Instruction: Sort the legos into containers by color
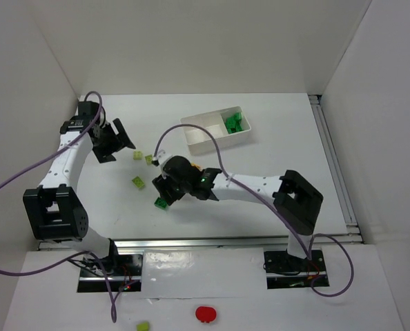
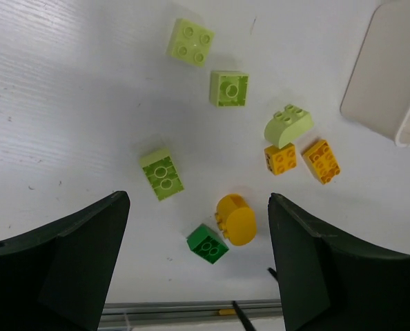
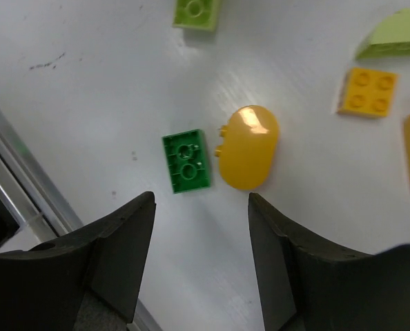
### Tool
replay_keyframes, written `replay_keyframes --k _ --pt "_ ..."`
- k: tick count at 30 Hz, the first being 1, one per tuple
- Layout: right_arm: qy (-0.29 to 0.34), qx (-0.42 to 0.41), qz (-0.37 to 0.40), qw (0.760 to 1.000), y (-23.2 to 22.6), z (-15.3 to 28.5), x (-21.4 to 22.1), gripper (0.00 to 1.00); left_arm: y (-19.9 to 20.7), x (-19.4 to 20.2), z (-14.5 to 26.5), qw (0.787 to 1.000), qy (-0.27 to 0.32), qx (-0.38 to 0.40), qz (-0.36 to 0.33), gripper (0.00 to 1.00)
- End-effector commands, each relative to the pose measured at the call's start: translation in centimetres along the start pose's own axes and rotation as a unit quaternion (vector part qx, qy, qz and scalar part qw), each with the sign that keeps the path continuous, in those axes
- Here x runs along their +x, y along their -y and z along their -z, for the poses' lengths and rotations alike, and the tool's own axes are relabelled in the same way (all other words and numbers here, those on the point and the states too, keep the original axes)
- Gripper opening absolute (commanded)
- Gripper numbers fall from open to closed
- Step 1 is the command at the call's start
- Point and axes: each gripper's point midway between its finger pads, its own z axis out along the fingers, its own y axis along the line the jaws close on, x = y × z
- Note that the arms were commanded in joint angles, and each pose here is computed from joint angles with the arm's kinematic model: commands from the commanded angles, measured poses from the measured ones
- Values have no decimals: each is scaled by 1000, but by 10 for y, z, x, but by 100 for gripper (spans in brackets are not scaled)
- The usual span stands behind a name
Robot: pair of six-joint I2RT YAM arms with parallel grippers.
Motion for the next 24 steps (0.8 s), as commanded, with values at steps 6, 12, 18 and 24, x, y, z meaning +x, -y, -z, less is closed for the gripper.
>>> replay_keyframes --k 6,12,18,24 --pt "-1 -71 36 997 -44 -27 -8 64 13 -8 15 1000 12 18 7 91" --pt "-22 -91 47 995 -51 -52 0 64 9 -7 16 1000 13 16 11 91" --pt "-30 -63 52 996 -41 -67 6 64 8 -7 16 1000 13 15 2 91" --pt "-61 -43 61 995 -36 -79 27 67 7 -6 13 1000 9 13 3 91"
